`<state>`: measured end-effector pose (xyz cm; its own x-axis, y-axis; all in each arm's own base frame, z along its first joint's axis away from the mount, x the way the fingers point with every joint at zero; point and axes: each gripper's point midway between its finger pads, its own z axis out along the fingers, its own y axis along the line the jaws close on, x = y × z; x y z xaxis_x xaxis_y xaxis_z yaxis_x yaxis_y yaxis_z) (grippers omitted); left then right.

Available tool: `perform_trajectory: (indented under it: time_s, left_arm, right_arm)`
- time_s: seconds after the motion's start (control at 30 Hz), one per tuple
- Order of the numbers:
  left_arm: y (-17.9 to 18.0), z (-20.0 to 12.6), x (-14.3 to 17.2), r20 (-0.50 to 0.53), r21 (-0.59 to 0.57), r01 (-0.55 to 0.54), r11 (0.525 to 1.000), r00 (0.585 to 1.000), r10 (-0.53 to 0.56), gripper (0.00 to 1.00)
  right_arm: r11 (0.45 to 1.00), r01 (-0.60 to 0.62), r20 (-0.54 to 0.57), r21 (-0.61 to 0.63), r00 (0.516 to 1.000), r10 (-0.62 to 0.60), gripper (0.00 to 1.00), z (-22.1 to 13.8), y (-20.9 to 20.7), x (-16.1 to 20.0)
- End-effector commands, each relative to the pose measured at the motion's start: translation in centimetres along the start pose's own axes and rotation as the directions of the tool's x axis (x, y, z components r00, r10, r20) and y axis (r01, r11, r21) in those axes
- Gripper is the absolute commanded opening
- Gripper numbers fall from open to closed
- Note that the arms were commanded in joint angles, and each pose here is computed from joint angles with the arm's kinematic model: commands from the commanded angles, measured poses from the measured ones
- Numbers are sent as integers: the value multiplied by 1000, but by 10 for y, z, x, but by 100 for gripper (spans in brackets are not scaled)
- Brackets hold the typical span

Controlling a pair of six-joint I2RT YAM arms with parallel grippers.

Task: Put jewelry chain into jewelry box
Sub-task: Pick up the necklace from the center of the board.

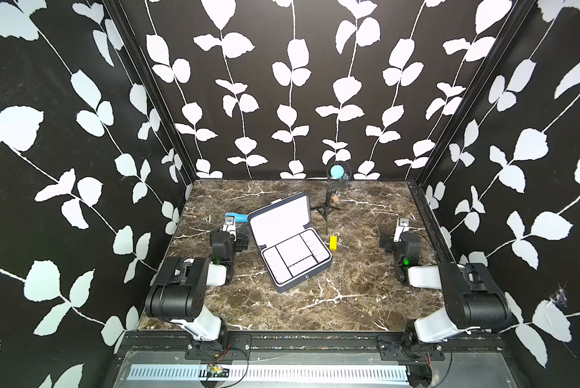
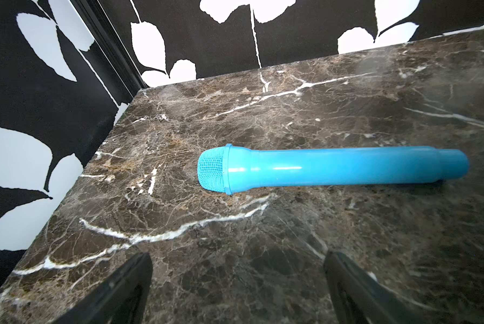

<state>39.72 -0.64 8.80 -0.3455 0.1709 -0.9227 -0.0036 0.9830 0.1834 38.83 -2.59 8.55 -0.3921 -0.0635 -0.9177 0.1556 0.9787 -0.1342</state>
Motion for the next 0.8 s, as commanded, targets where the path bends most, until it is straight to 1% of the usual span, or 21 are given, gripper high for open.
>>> perform_trajectory:
  time_s: [0.0, 0.57, 0.6, 0.63, 0.67, 0.73, 0.77]
  left_arm:
    - [2, 1, -10, 21, 2, 3, 1000, 1000, -3, 99]
    - [3, 1, -11, 24, 3, 8, 1000, 1000, -8, 98]
    - [8, 0, -14, 34, -25, 11, 1000, 999, -10, 98]
    - [12, -2, -14, 19, -51, 17, 999, 1000, -16, 98]
    - [16, -6, -18, 13, -66, 23, 998, 1000, -22, 98]
    - [25, -14, -29, -21, -104, 34, 994, 999, -36, 98]
    - [30, -19, -39, -19, -119, 40, 992, 999, -43, 99]
  right_arm:
    - [1000, -17, 35, 0, 999, 17, 99, 0, 0, -10]
    - [1000, -15, 34, 0, 999, 15, 99, -1, 0, -9]
    - [1000, -15, 30, 2, 999, 14, 99, 0, 0, -10]
    - [1000, -16, 43, 0, 999, 16, 99, -1, 1, -12]
    - [1000, -21, 63, 2, 998, 21, 99, -3, -1, -22]
    - [1000, 2, 27, -30, 1000, -1, 99, -11, 2, -38]
    - [999, 16, 1, -39, 1000, -16, 99, -14, 4, -43]
